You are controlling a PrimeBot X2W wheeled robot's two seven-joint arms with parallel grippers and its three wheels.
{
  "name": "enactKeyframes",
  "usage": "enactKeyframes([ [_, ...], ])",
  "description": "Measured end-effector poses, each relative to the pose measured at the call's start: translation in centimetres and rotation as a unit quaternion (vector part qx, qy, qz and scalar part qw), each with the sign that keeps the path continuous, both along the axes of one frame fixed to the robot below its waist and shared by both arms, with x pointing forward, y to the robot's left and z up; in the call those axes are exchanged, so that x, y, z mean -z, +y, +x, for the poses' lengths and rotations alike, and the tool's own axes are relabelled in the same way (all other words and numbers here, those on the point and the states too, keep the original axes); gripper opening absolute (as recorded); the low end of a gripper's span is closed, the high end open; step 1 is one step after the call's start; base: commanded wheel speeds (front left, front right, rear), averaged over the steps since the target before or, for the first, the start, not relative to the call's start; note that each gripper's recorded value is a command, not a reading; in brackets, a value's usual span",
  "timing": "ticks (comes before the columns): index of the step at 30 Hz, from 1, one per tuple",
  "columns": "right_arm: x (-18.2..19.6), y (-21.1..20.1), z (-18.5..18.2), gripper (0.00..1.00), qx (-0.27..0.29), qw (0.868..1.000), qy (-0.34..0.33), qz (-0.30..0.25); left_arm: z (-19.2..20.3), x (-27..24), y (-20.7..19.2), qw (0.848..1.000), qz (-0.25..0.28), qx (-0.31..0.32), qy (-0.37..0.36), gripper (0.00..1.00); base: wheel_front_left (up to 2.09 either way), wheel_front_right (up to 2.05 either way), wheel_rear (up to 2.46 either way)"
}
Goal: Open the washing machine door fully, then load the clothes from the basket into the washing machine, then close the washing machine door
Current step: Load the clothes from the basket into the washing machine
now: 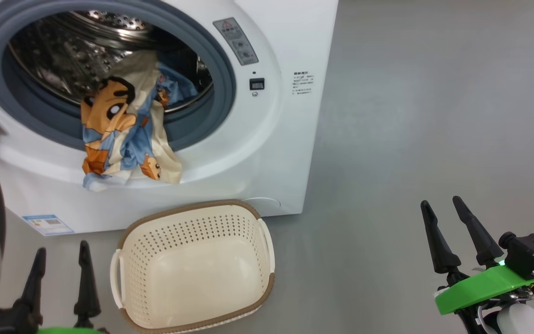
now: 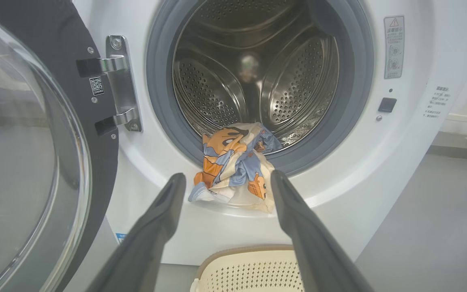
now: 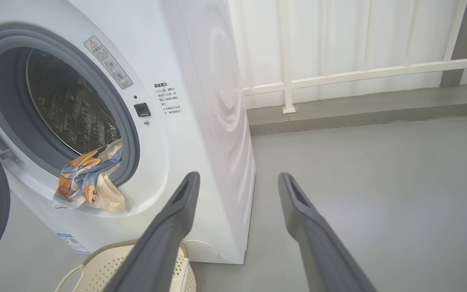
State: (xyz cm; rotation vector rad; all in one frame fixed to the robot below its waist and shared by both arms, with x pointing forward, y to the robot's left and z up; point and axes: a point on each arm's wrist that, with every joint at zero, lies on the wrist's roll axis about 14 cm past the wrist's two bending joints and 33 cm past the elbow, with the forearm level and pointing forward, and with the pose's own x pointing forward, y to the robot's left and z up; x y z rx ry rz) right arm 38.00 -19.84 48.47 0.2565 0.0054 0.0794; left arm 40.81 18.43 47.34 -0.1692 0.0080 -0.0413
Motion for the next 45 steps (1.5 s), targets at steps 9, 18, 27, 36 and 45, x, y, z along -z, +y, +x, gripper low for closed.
enactKeyframes([
  [9,0.1,0.2,-0.5,1.0,-0.003,1.0,0.001,0.0,-2.5,0.2,1.7,1.0,0.007,-0.022,0.005,1.0,0.0,0.0,0.0],
  [18,0.6,0.1,-0.4,1.0,-0.001,1.0,0.009,0.0,-2.6,1.0,1.5,1.0,0.004,-0.023,0.017,1.0,0.0,0.0,0.0],
  [27,1.4,0.0,0.0,1.0,0.002,1.0,0.019,0.001,-1.4,2.1,0.7,0.999,-0.001,-0.014,0.03,1.0,0.0,0.0,0.0],
  [36,2.7,0.6,2.3,1.0,-0.002,0.999,0.032,0.001,3.8,3.7,-1.1,0.999,-0.007,0.02,0.044,1.0,0.0,0.0,0.0],
  [45,4.6,1.5,5.2,1.0,-0.005,0.999,0.047,0.011,10.1,6.9,-2.2,0.996,-0.005,0.04,0.075,1.0,0.0,0.0,0.0],
])
